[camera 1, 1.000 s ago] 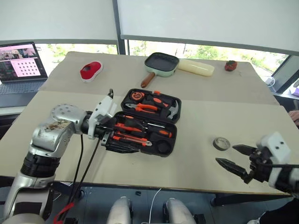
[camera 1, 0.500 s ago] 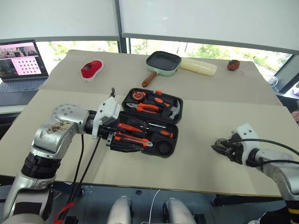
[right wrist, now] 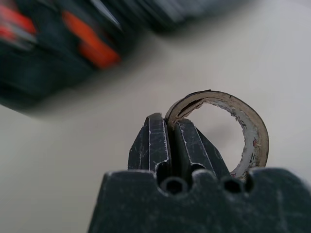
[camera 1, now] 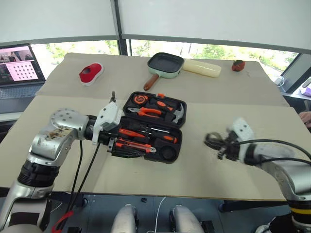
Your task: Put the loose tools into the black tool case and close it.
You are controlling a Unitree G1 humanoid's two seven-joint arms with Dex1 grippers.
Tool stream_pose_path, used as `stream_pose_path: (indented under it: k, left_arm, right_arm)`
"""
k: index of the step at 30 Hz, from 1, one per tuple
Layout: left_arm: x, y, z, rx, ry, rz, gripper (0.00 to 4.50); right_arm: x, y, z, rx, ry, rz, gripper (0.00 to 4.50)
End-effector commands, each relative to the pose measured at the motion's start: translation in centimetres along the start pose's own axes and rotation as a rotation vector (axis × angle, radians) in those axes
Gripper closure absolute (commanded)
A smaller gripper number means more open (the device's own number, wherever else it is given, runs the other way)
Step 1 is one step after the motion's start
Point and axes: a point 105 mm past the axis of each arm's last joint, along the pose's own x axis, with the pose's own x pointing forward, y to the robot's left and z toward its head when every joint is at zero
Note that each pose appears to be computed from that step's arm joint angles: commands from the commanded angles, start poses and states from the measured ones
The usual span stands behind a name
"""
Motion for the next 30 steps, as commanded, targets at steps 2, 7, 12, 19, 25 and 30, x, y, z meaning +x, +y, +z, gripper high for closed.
stream_pose_path:
  k: [2,7,12,19,25,30]
  left_arm:
    - [-0.7,-0.6,-0.4,0.057,0.056,0.008,0.0]
    - [-0.9,-1.0,-0.8,0.062,0.079,0.012,0.0]
    - [-1.1,-1.0,-0.9,0.063,0.089,0.024,0.0]
    - [-1.2,-1.0,-1.1,0.064,0.091,0.045,0.0]
    - [-1.1,-0.8,-1.1,0.069,0.085,0.051,0.0]
    - [-0.8,-0.5,-0.9,0.077,0.077,0.051,0.0]
  right_arm:
    - [2.9,4.1,1.9,-0.107,0.009,0.214,4.44]
    - [5.1,5.2,1.6,-0.158,0.057,0.295,4.44]
    - [6.2,5.7,1.0,-0.168,0.083,0.333,4.44]
    - [6.5,6.5,0.6,-0.188,0.102,0.377,4.44]
    - [6.5,6.8,0.5,-0.187,0.114,0.389,3.55]
    - [5.9,6.5,1.1,-0.208,0.115,0.382,1.95]
